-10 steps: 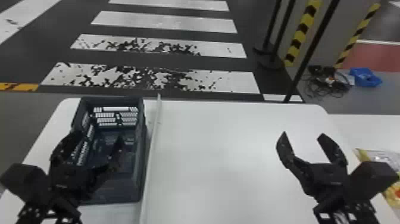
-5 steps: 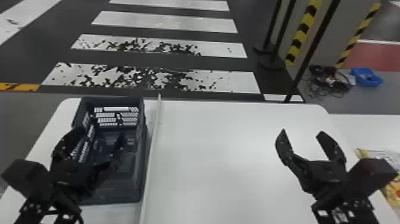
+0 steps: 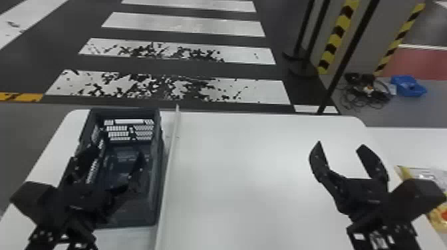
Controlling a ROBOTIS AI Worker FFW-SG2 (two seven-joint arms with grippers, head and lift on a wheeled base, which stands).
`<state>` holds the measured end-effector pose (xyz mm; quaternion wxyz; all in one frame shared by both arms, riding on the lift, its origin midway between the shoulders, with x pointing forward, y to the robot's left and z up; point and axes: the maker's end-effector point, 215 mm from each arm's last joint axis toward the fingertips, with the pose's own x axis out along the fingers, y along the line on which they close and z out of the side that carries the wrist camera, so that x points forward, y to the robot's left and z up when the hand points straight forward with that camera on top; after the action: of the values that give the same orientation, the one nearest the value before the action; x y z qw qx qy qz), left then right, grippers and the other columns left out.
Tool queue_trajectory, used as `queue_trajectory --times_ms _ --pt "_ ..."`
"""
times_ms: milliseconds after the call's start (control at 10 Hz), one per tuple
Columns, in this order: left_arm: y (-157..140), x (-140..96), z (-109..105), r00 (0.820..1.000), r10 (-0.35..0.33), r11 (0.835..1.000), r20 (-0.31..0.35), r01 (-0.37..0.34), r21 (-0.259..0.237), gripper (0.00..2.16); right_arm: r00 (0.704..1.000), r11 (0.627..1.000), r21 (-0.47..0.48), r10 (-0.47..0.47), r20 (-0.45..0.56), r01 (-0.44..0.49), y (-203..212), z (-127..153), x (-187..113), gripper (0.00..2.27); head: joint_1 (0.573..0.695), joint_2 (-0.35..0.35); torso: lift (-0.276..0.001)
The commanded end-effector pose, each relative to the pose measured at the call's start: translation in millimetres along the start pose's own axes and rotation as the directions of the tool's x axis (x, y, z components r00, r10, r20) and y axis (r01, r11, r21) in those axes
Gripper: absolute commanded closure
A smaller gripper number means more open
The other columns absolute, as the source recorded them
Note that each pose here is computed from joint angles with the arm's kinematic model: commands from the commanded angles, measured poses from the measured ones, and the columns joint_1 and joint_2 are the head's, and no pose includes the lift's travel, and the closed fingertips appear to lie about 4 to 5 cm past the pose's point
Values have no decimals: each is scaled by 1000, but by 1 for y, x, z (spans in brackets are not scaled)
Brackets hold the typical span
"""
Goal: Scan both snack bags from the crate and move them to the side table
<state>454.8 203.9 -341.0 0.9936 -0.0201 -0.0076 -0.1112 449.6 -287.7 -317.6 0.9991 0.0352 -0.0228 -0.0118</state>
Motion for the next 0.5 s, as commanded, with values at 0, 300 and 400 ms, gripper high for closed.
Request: queue_trajectory --times_ms 0,300,400 --pt "-7 1 -3 1000 -11 1000 -5 11 3 83 1000 1000 2 3 19 -3 3 3 -2 70 695 -103 -95" --pt "-12 2 -2 1000 -16 1000 -1 16 -2 83 999 1000 2 -9 33 9 3 6 -2 76 695 -111 -95" --pt "-14 1 -6 1000 -19 1000 -8 19 1 83 999 1000 0 -8 53 8 3 12 -3 80 695 -114 -95"
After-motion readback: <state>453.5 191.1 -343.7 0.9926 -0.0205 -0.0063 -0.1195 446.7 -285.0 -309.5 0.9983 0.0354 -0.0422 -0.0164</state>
